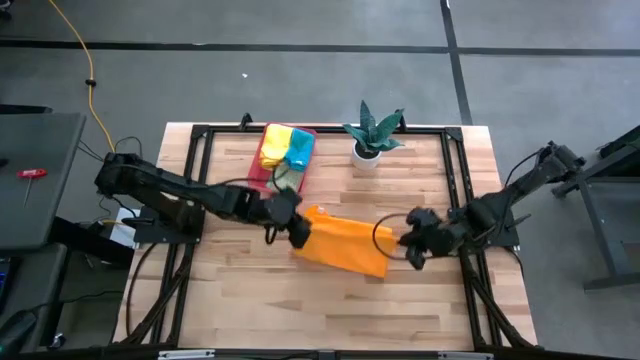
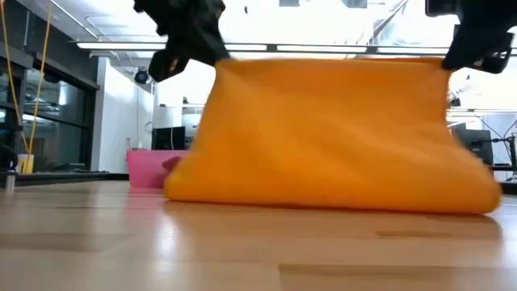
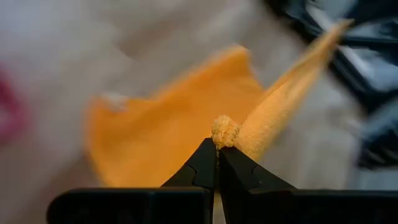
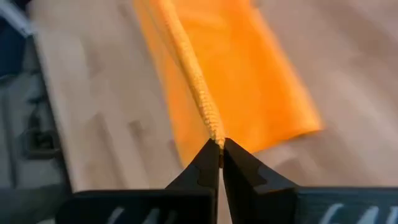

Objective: Fold microfiber towels
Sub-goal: Fold the orange microfiber cloth

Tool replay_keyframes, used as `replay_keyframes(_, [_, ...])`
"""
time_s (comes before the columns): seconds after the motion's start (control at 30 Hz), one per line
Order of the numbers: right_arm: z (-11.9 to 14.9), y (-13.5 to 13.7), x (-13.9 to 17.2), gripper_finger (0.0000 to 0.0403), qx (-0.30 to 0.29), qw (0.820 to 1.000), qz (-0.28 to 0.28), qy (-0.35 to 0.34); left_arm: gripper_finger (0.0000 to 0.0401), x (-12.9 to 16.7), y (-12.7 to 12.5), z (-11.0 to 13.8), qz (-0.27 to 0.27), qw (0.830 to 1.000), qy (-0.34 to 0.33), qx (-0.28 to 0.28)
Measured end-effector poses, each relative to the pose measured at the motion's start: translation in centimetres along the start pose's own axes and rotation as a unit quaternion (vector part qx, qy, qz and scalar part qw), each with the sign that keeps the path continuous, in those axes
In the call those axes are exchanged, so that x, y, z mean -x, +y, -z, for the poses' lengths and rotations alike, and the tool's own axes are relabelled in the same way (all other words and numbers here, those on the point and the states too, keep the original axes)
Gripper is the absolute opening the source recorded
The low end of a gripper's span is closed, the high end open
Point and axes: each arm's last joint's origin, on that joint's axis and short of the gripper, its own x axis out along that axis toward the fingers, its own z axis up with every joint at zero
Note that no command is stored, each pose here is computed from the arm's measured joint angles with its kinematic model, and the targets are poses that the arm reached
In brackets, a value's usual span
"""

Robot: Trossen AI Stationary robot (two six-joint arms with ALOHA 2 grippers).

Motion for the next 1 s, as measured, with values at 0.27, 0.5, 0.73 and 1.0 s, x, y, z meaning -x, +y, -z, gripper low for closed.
replay_keyframes(0.27, [-0.9,-1.8,-0.7,0.0000,0.015,0.997,0.065,0.030,0.0000,-1.7,2.2,-2.1,-0.044,0.999,-0.023,-0.011])
replay_keyframes(0.5, [-1.2,-2.2,-2.9,0.0000,-0.007,0.991,0.118,0.057,0.0000,-5.0,2.8,-0.4,-0.087,0.996,0.010,-0.027])
replay_keyframes(0.73, [-1.2,-2.0,-3.8,0.0000,-0.008,0.991,0.099,0.092,0.0000,-6.4,2.6,-0.2,-0.066,0.998,0.018,-0.003])
replay_keyframes(1.0, [-0.9,0.9,-2.1,0.0000,-0.006,0.984,-0.102,0.144,0.0000,-1.3,1.1,-0.6,0.054,0.994,0.095,-0.012])
